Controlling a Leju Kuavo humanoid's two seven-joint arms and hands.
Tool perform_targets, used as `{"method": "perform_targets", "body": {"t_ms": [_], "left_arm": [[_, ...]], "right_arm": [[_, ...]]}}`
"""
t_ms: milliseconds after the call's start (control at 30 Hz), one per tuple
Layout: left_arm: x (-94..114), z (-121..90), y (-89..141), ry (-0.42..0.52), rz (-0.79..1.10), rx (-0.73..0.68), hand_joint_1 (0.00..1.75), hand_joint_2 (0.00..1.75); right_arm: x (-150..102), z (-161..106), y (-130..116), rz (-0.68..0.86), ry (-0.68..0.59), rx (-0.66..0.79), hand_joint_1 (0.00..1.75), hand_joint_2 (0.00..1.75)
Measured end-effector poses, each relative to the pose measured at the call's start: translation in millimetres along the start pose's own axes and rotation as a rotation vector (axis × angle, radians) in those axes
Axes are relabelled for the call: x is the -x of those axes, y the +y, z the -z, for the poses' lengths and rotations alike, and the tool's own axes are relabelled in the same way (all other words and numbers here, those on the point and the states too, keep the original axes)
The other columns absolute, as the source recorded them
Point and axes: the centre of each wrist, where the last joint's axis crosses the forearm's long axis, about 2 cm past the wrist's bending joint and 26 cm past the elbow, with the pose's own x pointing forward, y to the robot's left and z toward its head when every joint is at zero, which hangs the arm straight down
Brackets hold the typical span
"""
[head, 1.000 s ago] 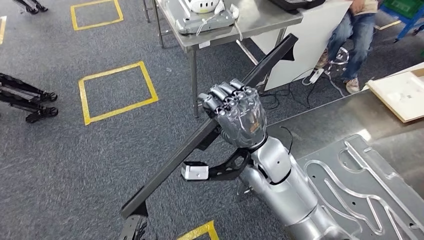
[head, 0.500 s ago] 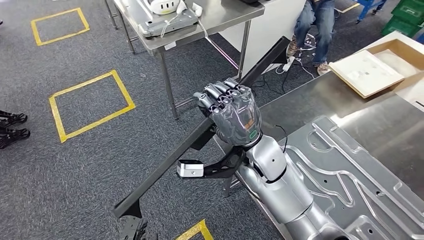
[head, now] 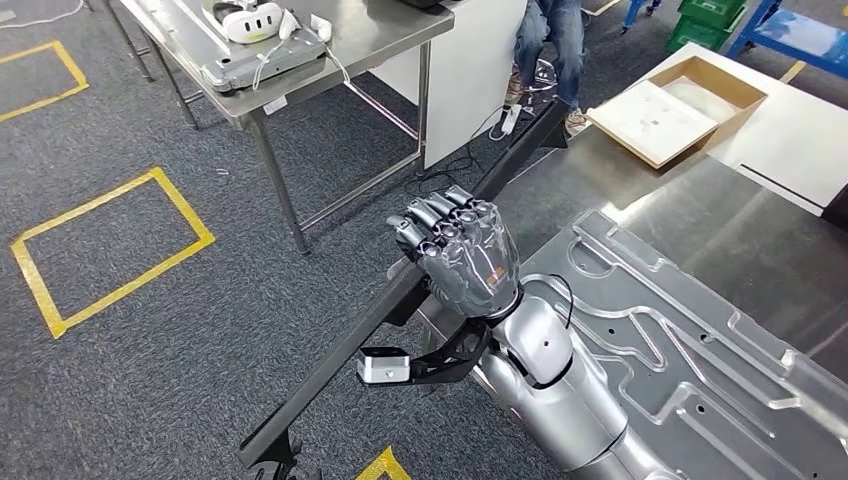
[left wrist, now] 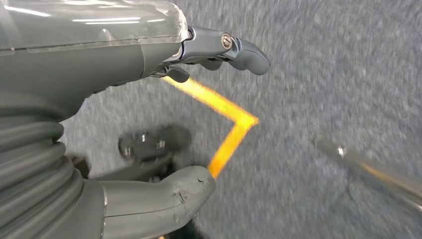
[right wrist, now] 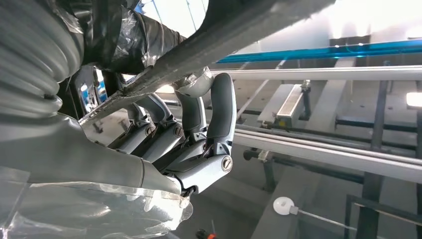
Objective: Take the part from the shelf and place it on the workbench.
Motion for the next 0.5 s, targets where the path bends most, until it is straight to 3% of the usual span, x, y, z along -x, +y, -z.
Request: {"method": "perform_targets", "body": {"t_ms": [500], "left_arm": [[-8.3,4.6,-5.2,-0.027,0.005,0.028,0.00,1.75]], "right_arm": [[10.0,4.8,-0.4,-0.041,0.018,0.000,1.75,1.75]]}}
